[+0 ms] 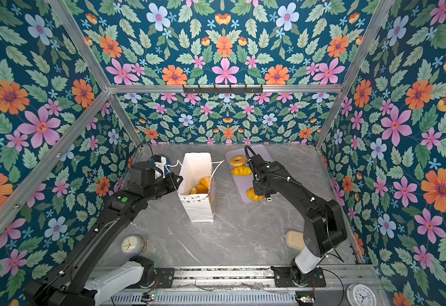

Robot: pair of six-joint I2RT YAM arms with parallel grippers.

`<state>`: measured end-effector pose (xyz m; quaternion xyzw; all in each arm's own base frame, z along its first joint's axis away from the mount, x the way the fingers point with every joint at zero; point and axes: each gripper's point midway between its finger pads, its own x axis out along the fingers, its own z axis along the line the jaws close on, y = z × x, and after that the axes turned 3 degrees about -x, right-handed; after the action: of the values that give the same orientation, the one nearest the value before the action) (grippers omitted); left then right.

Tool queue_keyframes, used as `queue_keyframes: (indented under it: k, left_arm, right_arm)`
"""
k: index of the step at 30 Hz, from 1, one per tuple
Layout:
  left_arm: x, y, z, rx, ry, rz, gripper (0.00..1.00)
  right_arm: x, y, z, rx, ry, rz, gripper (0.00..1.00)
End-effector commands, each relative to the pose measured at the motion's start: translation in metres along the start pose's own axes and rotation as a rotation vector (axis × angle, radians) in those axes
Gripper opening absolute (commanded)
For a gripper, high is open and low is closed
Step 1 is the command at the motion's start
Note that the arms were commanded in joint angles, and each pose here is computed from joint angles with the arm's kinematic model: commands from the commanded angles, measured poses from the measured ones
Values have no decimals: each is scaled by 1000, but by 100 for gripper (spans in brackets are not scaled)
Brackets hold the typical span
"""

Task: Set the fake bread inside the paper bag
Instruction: 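Lower the open tongs around the long ridged pastry on the tray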

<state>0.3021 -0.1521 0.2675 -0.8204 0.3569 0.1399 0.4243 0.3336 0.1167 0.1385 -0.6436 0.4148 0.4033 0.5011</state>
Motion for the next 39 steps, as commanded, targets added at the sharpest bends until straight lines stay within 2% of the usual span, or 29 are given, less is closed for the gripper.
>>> queue_keyframes:
  k: [1, 39]
  left_arm:
    - [1, -2, -3, 2, 15, -7, 12]
    - [1, 0, -4, 11, 22, 0, 12]
  right_arm:
    - [7, 0, -9, -34, 72, 29, 44]
    - [45, -29, -14, -147, 235, 84, 50]
